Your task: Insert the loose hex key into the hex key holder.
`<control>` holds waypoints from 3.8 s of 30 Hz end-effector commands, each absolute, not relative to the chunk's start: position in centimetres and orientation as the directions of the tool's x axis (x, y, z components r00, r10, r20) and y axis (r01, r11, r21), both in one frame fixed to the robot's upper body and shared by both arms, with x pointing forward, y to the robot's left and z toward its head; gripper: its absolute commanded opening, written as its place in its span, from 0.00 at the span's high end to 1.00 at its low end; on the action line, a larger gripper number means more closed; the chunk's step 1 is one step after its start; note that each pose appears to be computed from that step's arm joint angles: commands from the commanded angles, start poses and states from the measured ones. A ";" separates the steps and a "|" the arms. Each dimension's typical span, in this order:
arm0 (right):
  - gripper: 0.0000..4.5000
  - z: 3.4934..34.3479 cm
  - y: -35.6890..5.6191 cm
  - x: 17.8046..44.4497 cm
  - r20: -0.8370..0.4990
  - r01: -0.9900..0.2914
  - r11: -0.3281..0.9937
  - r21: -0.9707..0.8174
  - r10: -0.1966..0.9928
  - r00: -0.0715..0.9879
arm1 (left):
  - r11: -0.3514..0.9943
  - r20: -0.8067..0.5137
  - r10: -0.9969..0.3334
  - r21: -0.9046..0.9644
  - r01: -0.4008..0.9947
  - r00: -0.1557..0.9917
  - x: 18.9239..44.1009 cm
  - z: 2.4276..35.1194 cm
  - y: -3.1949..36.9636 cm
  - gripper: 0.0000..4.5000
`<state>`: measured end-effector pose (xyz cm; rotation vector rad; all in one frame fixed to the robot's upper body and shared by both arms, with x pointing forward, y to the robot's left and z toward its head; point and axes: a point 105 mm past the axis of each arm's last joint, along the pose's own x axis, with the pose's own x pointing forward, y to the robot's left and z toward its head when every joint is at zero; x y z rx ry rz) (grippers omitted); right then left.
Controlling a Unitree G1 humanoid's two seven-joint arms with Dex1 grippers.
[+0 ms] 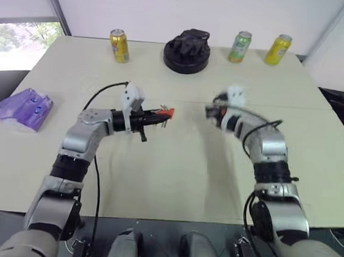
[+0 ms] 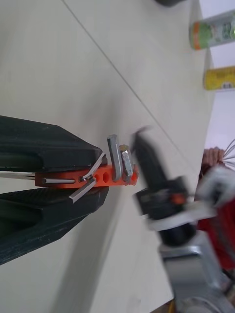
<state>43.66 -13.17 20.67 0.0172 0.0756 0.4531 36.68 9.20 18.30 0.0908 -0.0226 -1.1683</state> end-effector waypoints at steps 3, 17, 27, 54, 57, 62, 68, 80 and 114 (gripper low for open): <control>0.99 30.3 -11.5 40.6 0.357 -0.532 0.842 0.090 0.472 0.806 | 0.337 0.015 -0.942 0.076 0.939 0.337 37.9 21.4 9.3 1.00; 0.99 30.7 -6.8 36.5 0.474 -0.691 0.674 0.261 0.534 0.700 | 0.285 0.061 -0.958 0.249 0.926 0.279 38.7 23.6 5.8 1.00; 0.99 30.0 -6.0 35.9 0.451 -0.704 0.656 0.274 0.559 0.696 | 0.308 0.138 -0.949 0.237 0.921 0.282 38.8 25.5 5.5 1.00; 0.99 28.8 -7.1 36.6 0.418 -0.676 0.687 0.266 0.549 0.724 | 0.313 0.171 -0.944 0.182 0.932 0.284 38.3 25.7 6.0 1.00; 0.99 28.6 -7.1 36.7 0.417 -0.674 0.690 0.263 0.549 0.725 | 0.315 0.197 -0.939 0.155 0.936 0.283 38.2 26.1 6.1 1.00; 0.99 28.1 -7.3 36.8 0.408 -0.669 0.697 0.258 0.549 0.729 | 0.323 0.236 -0.928 0.117 0.939 0.289 38.3 26.9 6.2 1.00; 0.99 27.2 -7.5 36.7 0.378 -0.660 0.709 0.248 0.557 0.739 | 0.323 0.233 -0.928 0.119 0.939 0.290 38.2 26.7 6.1 1.00; 0.42 27.9 -7.9 36.9 0.395 -0.663 0.715 0.223 0.555 0.732 | 0.311 0.167 -0.944 0.160 0.937 0.285 38.0 25.0 5.7 1.00; 0.08 26.0 -8.7 33.6 0.306 -0.729 0.684 0.007 0.693 0.653 | 0.936 -0.252 -0.353 -0.079 0.344 0.901 38.9 10.6 19.4 0.01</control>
